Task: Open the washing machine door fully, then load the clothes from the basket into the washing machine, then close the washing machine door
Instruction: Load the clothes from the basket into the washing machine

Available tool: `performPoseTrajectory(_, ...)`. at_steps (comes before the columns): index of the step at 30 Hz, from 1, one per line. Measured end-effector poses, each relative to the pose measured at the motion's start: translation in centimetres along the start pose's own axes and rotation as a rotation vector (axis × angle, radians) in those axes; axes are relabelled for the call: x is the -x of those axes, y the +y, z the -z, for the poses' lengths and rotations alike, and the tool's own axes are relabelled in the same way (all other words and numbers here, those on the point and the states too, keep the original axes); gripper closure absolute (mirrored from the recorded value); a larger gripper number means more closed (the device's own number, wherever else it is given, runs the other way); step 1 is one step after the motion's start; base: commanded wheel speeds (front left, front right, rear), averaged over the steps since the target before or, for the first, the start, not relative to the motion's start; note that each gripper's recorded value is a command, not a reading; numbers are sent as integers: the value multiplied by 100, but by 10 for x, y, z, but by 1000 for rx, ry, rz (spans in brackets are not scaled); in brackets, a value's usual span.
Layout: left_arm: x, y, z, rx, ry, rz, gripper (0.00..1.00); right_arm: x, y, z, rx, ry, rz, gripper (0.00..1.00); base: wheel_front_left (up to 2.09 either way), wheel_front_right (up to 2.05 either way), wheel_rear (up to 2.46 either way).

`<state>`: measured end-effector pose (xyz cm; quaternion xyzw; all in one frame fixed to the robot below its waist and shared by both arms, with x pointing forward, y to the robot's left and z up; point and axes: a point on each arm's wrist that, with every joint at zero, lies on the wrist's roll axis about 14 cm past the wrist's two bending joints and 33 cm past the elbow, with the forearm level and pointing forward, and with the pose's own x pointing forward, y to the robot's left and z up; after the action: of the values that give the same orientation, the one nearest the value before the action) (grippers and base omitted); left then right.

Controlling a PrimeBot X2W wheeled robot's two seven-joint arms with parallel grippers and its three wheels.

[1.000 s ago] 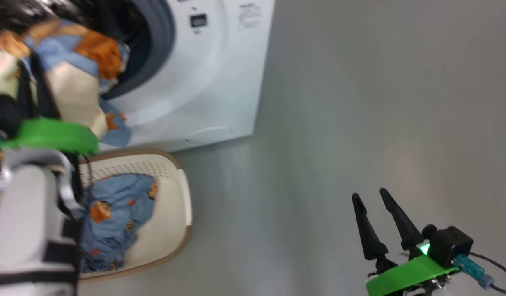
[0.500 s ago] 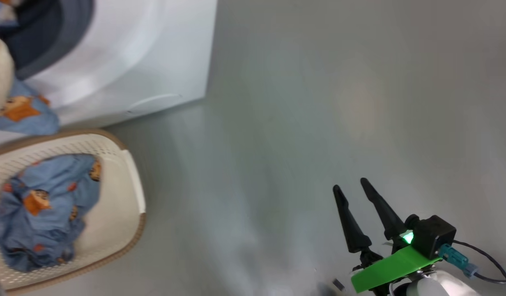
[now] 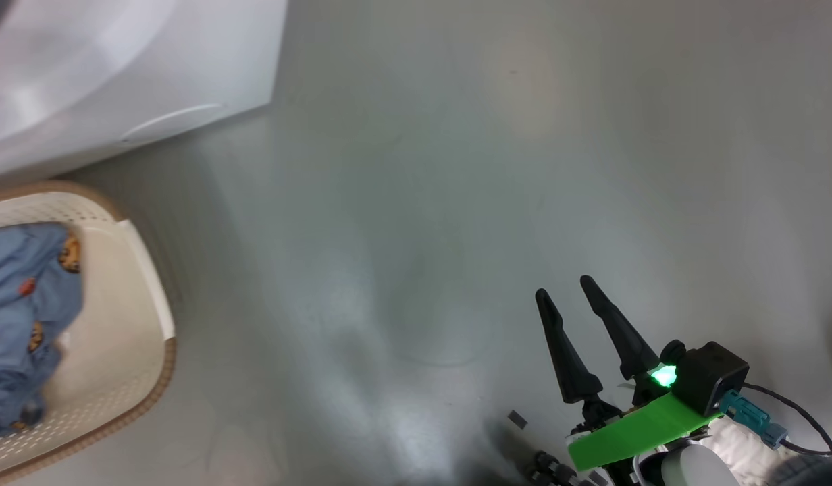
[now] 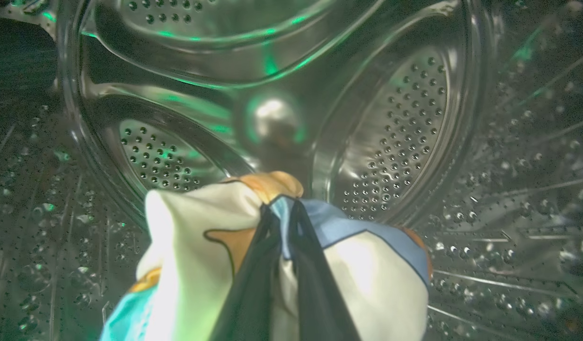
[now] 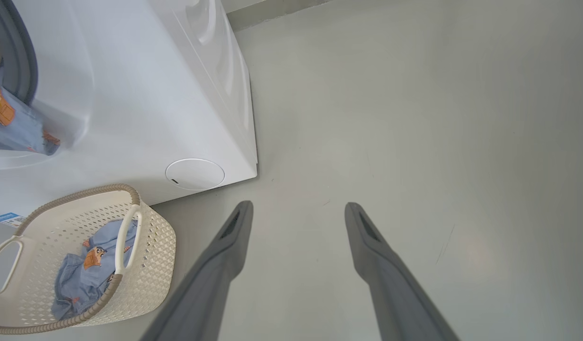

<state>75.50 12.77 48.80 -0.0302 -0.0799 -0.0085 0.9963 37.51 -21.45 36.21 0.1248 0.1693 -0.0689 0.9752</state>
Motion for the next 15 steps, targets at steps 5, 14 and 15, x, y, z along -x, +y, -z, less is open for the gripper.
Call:
performPoseTrajectory(5,-17,-6,-18,27,-73,0,100,4,-9,3,8,12,32,0,0,0,0)
performPoseTrajectory(14,-19,-13,-9,-33,-45,33,99,2,-5,6,-8,19,24,0,0,0,0)
performPoseTrajectory(15,-18,-11,-4,-40,-26,25,91,2,-4,6,-11,19,21,0,0,0,0)
